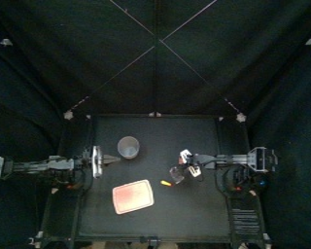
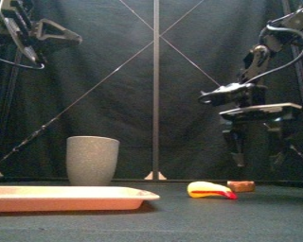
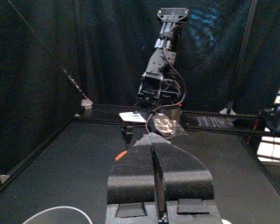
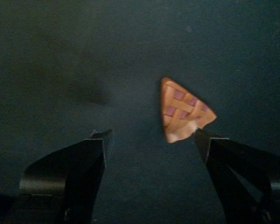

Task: Pick the pie then place it in the grey bowl
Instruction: Pick the pie

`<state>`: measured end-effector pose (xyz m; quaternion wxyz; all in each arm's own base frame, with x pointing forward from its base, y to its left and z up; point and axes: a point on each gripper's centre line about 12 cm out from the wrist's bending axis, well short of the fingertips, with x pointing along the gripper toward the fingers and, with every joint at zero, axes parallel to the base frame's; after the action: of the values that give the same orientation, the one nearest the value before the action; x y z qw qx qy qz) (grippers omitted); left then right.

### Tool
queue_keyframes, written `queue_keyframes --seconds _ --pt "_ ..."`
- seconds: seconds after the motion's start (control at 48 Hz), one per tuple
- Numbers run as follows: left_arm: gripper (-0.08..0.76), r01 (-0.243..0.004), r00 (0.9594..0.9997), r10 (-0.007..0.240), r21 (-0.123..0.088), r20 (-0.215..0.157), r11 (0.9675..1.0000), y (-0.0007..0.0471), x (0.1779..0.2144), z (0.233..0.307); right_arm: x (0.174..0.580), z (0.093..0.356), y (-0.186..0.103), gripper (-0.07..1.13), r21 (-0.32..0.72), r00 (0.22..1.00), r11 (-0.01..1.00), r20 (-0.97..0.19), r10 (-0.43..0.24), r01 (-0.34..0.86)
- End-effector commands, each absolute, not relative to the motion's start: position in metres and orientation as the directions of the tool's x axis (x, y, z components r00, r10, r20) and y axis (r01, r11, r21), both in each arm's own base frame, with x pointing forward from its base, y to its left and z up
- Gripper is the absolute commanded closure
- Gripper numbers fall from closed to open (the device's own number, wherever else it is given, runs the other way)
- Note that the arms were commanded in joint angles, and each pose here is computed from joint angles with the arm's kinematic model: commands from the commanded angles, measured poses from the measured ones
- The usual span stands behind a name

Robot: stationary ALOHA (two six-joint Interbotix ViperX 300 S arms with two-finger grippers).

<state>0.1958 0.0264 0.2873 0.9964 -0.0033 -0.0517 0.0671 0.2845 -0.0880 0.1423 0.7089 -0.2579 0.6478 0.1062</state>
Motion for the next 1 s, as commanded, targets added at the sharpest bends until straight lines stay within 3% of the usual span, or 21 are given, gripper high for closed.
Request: queue_keyframes --seconds 0.021,0.396,0.75,0.854,1.0 --pt "0.683 -0.138 0.9833 0.14 -0.024 0.116 0.9901 0.0275 0.1968 0.2912 0.3 0.151 -0.11 -0.01 -0.278 0.174 0.835 -0.96 -0.221 -0.476" --pt "0.683 -0.145 0.9833 0.147 -0.03 0.107 0.989 0.0285 0.1961 0.2874 0.311 0.128 -0.126 0.0 -0.201 0.127 0.796 -0.98 -0.156 -0.571" --pt "0.682 -0.147 0.983 0.15 -0.036 0.105 0.9885 0.0289 0.1959 0.2868 0.31 0.114 -0.135 0.02 -0.166 0.085 0.81 -0.986 -0.142 -0.563" --pt "0.682 -0.147 0.983 0.151 -0.037 0.105 0.9884 0.029 0.1959 0.2868 0.307 0.11 -0.134 0.09 -0.148 0.067 0.813 -0.989 -0.134 -0.564" --pt "0.683 -0.149 0.9825 0.153 -0.043 0.107 0.9879 0.0293 0.196 0.2874 0.305 0.109 -0.131 0.28 -0.133 0.062 0.824 -0.991 -0.119 -0.551"
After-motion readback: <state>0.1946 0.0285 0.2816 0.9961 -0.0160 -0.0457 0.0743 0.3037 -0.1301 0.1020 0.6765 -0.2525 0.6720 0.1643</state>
